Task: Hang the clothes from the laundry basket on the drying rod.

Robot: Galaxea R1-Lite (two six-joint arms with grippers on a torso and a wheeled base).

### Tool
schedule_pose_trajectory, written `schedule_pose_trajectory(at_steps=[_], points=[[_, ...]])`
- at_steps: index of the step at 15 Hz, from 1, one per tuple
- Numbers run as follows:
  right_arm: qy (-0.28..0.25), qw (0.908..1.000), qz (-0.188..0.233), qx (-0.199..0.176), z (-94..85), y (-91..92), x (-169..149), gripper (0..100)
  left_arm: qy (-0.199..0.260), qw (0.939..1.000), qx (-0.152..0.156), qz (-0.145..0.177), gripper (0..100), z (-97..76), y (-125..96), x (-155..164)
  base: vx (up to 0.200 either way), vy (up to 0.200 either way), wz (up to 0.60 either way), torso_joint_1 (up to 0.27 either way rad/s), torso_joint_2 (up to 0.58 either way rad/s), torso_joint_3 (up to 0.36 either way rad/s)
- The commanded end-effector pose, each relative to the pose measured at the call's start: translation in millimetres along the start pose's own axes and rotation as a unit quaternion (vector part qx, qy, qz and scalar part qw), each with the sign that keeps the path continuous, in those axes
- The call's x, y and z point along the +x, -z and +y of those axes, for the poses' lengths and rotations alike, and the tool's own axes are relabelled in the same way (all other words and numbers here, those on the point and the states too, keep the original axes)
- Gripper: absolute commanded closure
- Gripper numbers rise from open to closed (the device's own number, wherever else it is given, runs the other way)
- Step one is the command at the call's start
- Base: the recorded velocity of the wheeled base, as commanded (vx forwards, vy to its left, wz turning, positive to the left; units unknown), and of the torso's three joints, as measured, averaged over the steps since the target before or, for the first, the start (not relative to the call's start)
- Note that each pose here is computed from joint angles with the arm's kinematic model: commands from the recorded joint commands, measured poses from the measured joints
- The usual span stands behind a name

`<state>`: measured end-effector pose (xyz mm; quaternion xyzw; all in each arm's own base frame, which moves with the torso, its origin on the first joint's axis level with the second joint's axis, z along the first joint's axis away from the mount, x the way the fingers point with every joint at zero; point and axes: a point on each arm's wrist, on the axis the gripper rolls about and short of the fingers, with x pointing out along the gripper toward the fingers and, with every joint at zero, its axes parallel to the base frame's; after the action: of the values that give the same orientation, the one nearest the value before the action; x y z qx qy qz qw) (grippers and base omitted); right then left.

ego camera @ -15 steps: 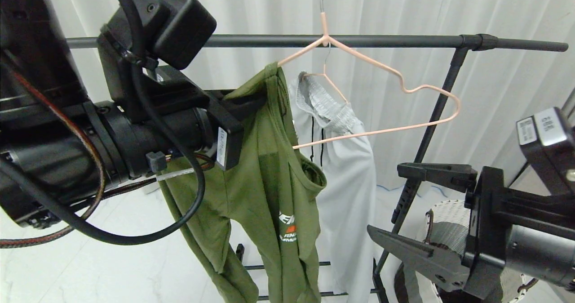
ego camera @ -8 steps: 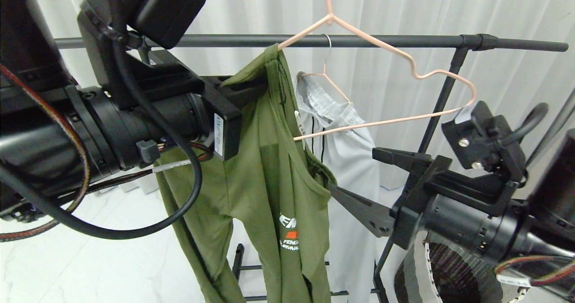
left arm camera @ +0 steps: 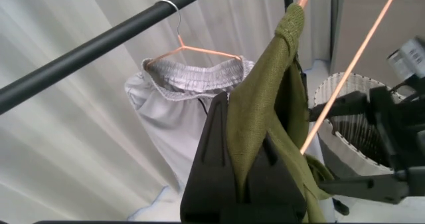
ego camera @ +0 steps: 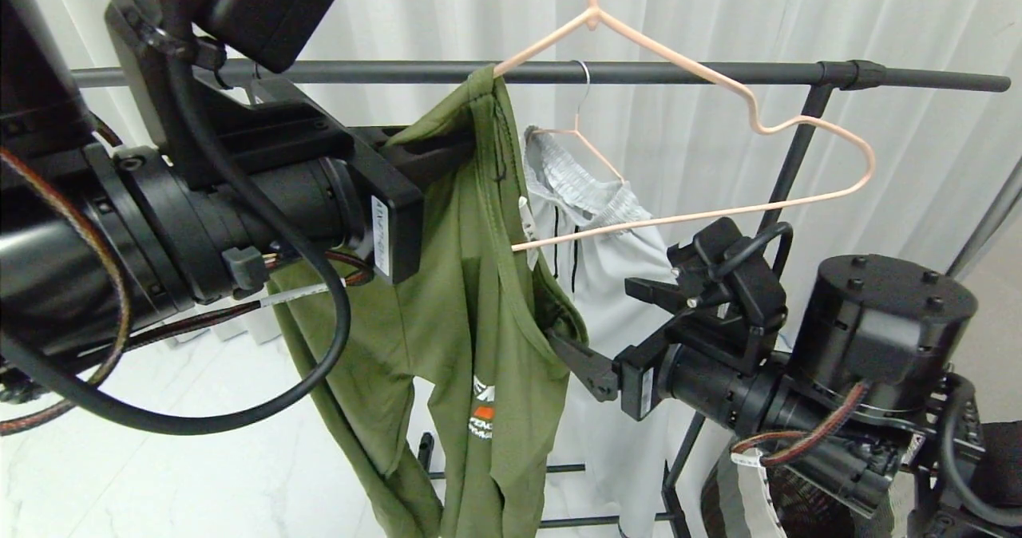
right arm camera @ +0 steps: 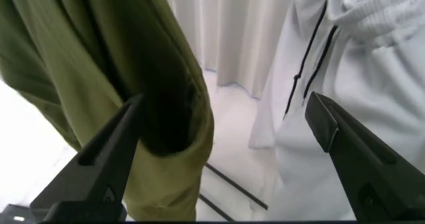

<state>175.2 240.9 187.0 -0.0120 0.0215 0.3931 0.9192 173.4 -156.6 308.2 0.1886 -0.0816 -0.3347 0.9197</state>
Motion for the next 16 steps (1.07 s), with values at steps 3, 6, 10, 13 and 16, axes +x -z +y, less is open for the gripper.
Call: schedule_pose_trajectory(at_steps=[3,6,10,13,16], points=[[0.034,0.9991,0.027,-0.005,-7.6,15.9,10,0,-0.002,1.0,0.0,-0.003,100,0.5,-1,-1,0.0,0.0,0.0,0.0,0.0,0.0],[0.061,0.9972,0.043,-0.008,-20.3,24.1,10,0,-0.002,1.0,0.0,-0.003,100,0.4,-1,-1,0.0,0.0,0.0,0.0,0.0,0.0],[0.128,0.9886,0.064,-0.046,-55.6,30.8,-5,0,-0.03,0.9991,0.008,0.03,100,6.2,14,0,0.0,0.0,0.0,0.0,0.0,0.0],[0.202,0.9753,0.058,-0.069,-97.6,21.5,-24,0,-0.047,0.9969,0.023,0.059,100,4.0,25,0,0.0,0.0,0.0,0.0,0.0,0.0],[0.258,0.963,0.044,-0.066,-128.2,11.6,-37,0,-0.045,0.9965,0.028,0.064,100,2.8,28,-3,0.0,0.0,0.0,0.0,0.0,0.0]])
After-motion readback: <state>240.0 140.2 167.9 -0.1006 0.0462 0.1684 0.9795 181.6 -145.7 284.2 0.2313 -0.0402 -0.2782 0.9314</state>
